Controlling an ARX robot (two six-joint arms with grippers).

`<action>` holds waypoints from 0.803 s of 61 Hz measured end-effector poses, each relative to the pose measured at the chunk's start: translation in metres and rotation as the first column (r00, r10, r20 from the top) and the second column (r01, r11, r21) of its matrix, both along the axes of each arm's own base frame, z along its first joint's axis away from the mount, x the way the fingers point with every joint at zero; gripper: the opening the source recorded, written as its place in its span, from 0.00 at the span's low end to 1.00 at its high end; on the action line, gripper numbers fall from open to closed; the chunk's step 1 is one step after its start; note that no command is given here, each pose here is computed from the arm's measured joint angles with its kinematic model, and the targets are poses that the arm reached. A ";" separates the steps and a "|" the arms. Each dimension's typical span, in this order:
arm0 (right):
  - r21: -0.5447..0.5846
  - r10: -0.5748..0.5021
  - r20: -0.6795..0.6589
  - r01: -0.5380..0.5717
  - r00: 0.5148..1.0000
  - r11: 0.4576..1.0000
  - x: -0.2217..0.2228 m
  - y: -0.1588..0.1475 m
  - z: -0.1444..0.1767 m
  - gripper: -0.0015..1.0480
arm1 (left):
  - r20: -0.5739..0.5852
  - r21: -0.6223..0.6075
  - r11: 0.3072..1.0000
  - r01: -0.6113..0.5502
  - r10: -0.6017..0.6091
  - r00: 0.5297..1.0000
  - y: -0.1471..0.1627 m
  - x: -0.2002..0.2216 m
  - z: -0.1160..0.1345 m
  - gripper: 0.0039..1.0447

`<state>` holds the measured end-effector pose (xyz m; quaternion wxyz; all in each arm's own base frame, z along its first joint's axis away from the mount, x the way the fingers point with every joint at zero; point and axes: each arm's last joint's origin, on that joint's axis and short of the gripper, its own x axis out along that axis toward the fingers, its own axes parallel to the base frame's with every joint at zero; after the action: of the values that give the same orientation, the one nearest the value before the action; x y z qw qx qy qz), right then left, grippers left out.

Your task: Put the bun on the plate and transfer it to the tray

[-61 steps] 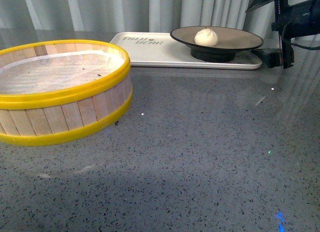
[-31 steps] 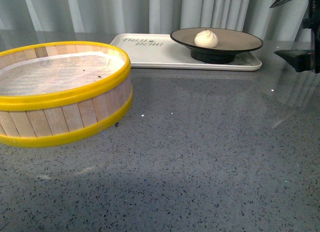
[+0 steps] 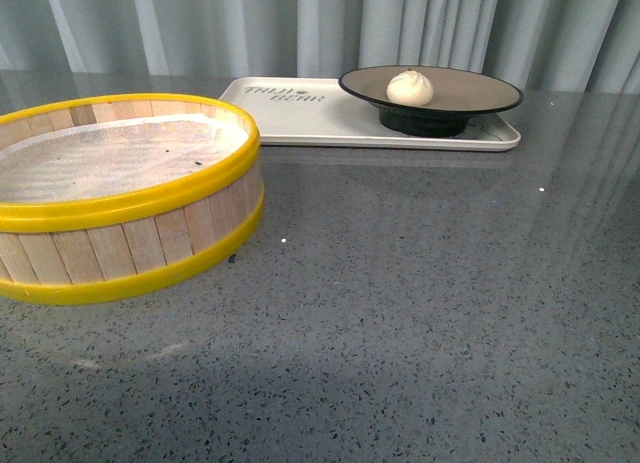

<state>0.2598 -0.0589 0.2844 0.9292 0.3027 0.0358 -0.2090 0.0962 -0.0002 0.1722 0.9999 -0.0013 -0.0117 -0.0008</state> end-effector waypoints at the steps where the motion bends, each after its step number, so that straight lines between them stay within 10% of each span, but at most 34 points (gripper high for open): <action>1: -0.031 -0.007 0.002 0.007 1.000 0.999 -0.004 0.001 0.002 0.92 | 0.000 0.000 1.000 0.000 0.000 1.000 0.000 0.000 0.000 0.94; 12: -0.510 -0.058 -0.015 0.043 0.998 0.859 -0.059 0.021 0.011 0.92 | 0.000 0.000 1.000 0.000 0.000 1.000 0.000 0.000 0.000 0.94; 25: -0.770 -0.041 -0.106 -0.056 0.994 0.636 -0.091 0.049 -0.008 0.92 | 0.000 0.000 1.000 0.000 0.000 1.000 0.000 0.000 0.000 0.94; 35: -0.656 0.383 -0.115 -0.360 0.917 0.663 -0.112 0.059 -0.034 0.66 | 0.000 0.000 1.000 0.000 0.000 1.000 0.000 0.000 0.000 0.94; 49: -0.587 0.409 -0.074 -0.372 0.909 0.719 -0.129 0.059 -0.068 0.20 | 0.000 0.000 1.000 0.000 0.000 1.000 0.000 0.000 0.000 0.94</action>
<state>0.1306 0.0003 0.2164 1.0000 -0.0085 0.0039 0.0002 0.0962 -0.0002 0.1722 0.9999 -0.0013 -0.0117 -0.0008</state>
